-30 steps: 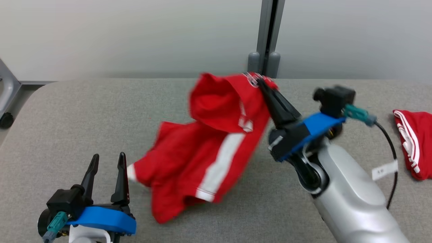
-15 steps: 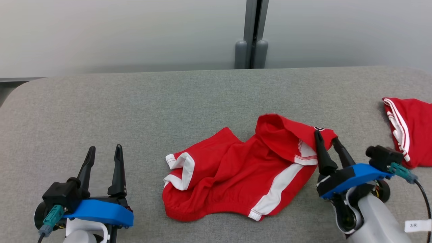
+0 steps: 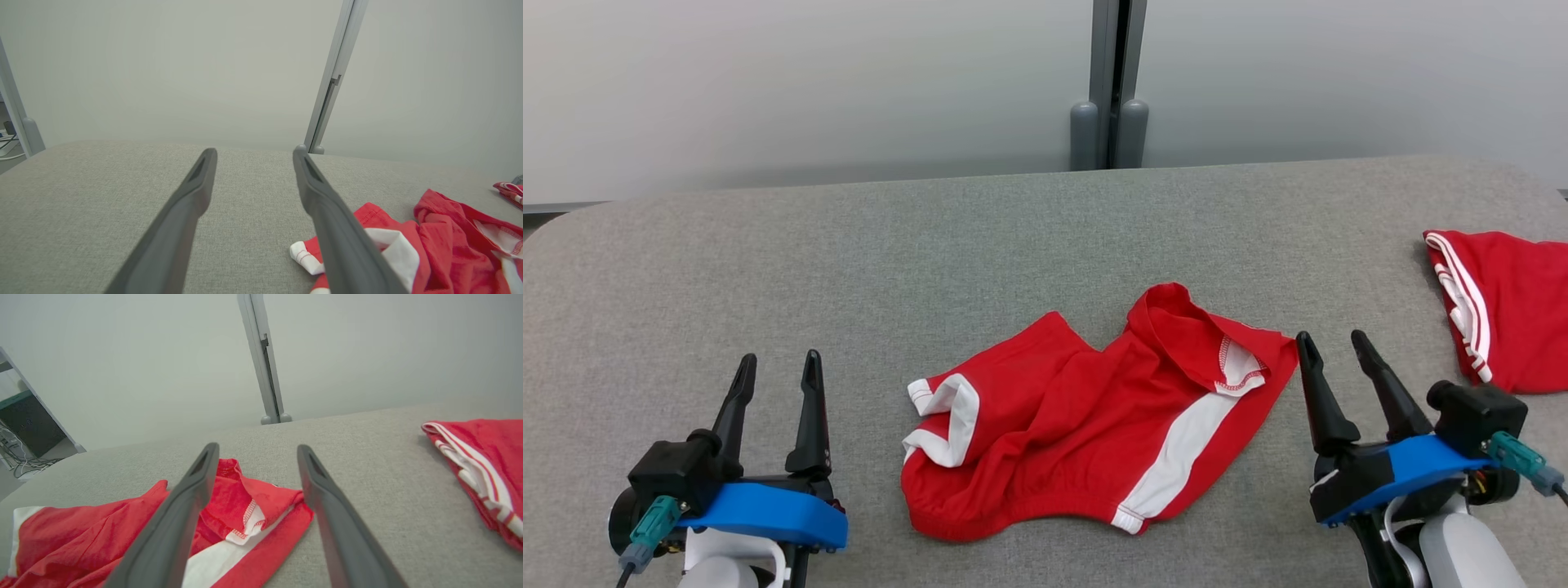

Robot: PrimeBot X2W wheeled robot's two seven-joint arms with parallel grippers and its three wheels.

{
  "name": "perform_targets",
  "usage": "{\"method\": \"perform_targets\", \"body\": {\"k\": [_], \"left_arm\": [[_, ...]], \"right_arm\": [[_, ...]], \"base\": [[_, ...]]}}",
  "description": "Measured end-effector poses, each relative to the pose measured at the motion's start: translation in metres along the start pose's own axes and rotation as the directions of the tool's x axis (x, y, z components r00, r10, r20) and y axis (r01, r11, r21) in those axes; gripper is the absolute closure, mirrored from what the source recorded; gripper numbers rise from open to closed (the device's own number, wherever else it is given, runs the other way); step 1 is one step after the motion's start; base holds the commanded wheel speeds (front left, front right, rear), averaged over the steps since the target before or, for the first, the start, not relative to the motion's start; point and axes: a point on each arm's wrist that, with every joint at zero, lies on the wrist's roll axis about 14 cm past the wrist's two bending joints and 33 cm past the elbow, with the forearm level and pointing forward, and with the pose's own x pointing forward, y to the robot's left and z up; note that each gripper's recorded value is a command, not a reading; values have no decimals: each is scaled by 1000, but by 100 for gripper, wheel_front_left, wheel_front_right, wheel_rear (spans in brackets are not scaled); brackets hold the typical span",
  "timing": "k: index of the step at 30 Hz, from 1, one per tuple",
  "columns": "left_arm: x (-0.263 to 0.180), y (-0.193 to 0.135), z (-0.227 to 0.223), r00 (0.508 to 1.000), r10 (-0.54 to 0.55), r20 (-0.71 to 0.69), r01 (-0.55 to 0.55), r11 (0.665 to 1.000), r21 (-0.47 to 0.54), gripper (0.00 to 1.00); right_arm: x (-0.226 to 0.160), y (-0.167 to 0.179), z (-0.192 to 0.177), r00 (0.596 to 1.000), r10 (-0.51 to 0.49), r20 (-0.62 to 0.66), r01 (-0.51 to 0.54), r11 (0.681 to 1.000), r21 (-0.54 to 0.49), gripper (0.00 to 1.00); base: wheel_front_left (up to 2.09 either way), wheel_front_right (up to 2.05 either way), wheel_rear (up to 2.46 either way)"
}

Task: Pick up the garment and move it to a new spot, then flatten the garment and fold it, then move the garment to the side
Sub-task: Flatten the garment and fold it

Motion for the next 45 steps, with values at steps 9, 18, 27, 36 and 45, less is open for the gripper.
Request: {"method": "perform_targets", "body": {"k": [9, 18, 27, 36, 45], "left_arm": [[-7, -5, 4, 1000, -2, 15, 2, 1000, -2, 0], [-20, -46, -52, 966, -139, -219, 128, 990, -63, 0], [-40, -58, -116, 842, -152, -518, 132, 988, -76, 0], [-44, -58, -135, 793, -134, -594, 109, 991, -77, 100], [7, -44, -105, 876, -106, -471, 125, 992, 11, 100]], "right_arm": [[-21, 14, 20, 997, 35, 62, -27, 993, -117, 0], [-24, 12, 18, 999, 18, 42, -14, 994, -111, 0], [-27, 6, 10, 1000, -3, 19, 5, 995, -104, 0], [-33, 3, 8, 1000, -15, 19, 17, 993, -115, 0], [-37, 4, -1, 1000, -17, -8, 16, 994, -108, 0]], "base": [[0, 0, 0], [0, 0, 0], [0, 0, 0], [0, 0, 0], [0, 0, 0]]}}
